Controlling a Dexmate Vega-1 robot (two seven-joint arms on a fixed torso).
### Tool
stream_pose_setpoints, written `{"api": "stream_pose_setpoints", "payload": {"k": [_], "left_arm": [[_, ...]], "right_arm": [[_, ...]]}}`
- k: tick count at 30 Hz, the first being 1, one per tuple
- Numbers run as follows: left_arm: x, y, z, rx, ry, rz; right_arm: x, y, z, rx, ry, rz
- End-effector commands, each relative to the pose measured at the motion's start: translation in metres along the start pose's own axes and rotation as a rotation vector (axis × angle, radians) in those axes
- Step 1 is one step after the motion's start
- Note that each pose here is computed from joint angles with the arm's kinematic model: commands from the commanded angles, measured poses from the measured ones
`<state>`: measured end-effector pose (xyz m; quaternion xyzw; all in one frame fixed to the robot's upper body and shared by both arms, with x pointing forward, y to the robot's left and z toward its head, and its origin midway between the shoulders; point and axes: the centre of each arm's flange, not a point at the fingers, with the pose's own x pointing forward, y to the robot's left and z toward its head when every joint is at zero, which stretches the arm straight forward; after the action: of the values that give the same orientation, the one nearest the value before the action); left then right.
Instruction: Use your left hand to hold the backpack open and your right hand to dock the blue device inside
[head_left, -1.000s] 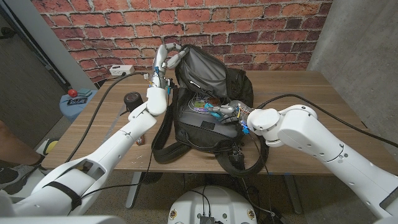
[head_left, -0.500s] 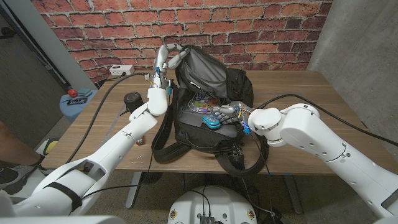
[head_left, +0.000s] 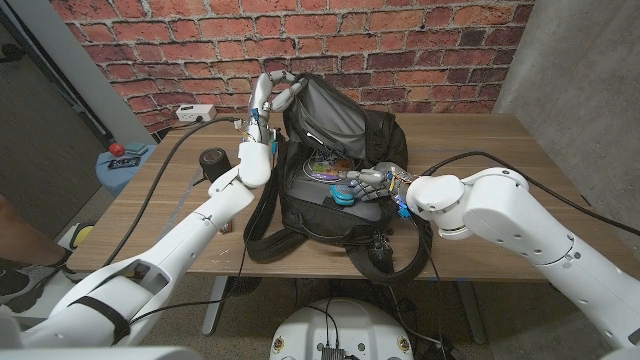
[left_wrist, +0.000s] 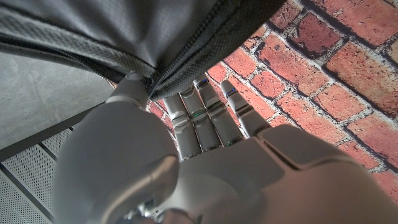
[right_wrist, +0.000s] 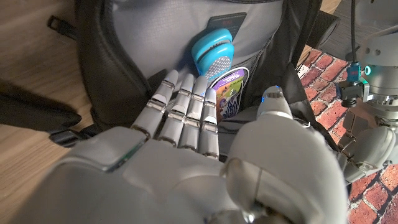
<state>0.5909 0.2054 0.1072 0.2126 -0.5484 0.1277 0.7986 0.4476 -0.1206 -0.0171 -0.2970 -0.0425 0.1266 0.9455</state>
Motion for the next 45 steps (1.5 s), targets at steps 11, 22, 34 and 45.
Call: {"api": "stream_pose_setpoints", "payload": {"k": [11, 22, 34, 45], "left_arm": [[-0.003, -0.004, 0.007, -0.006, -0.009, -0.020], [-0.005, 0.003, 0.006, -0.006, -0.010, -0.013], [-0.012, 0.023, 0.004, -0.004, 0.023, 0.004], [-0.016, 0.038, 0.005, 0.022, 0.029, 0.025]], "right_arm": [[-0.039, -0.014, -0.003, 0.000, 0.011, -0.046], [-0.046, -0.031, -0.008, -0.028, 0.034, -0.100], [-0.041, -0.044, -0.012, -0.050, 0.047, -0.136], [-0.029, -0.053, -0.012, -0.065, 0.031, -0.165]]}}
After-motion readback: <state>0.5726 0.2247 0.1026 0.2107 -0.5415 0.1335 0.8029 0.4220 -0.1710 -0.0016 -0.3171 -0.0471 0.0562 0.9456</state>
